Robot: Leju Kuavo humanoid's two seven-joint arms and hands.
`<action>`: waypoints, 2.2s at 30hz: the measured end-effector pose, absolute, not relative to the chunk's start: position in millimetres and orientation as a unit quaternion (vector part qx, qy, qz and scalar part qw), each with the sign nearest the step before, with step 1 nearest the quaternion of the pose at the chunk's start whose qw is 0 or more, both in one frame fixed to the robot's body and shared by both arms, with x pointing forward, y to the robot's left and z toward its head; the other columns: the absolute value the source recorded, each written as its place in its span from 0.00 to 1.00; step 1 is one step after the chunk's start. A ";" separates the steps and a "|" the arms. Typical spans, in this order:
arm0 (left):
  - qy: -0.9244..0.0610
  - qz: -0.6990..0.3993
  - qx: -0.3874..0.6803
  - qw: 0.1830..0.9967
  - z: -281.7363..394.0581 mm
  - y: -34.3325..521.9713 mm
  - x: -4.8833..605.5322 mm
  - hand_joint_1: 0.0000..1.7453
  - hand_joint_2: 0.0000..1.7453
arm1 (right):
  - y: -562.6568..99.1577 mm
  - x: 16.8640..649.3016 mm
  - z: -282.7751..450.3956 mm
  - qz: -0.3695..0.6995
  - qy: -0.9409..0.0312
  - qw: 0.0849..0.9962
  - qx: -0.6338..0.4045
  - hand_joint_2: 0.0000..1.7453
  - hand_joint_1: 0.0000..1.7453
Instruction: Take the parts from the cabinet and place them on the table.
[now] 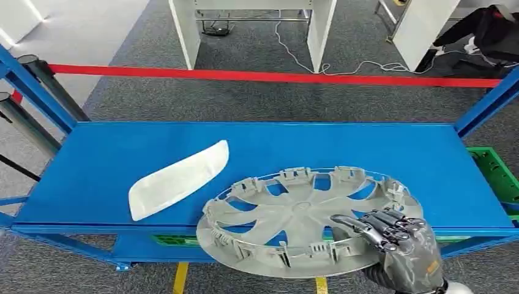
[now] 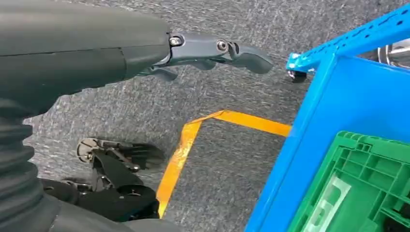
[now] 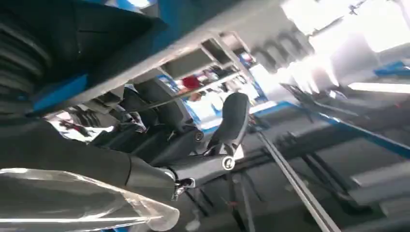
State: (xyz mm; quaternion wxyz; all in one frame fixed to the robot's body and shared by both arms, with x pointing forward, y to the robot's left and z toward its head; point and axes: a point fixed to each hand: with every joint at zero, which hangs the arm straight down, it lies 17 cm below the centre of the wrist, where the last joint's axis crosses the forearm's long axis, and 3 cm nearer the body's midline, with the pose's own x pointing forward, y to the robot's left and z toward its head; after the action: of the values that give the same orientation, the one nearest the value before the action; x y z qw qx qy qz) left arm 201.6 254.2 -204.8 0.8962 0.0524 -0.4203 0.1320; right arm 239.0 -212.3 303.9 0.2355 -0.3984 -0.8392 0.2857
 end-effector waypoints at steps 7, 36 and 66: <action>-0.437 0.132 0.065 0.887 -200.4 258.5 205.5 0.00 1.00 | -239.3 214.7 343.7 0.116 -0.933 0.197 -0.279 1.00 1.00; -0.420 0.139 0.109 0.890 -208.5 283.9 182.9 0.00 1.00 | -191.5 240.3 317.4 0.043 -0.939 0.333 0.077 1.00 1.00; -0.422 0.097 0.126 0.892 -210.9 312.4 177.5 0.00 1.00 | -176.3 268.0 296.1 0.043 -0.927 0.356 0.110 1.00 1.00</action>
State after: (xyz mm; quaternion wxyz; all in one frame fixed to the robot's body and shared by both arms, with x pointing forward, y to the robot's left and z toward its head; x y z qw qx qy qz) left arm 177.5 312.4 -210.9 0.8924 0.1260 -0.4222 0.0971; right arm 268.0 -176.3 296.1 0.3556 0.1104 -0.9271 0.0431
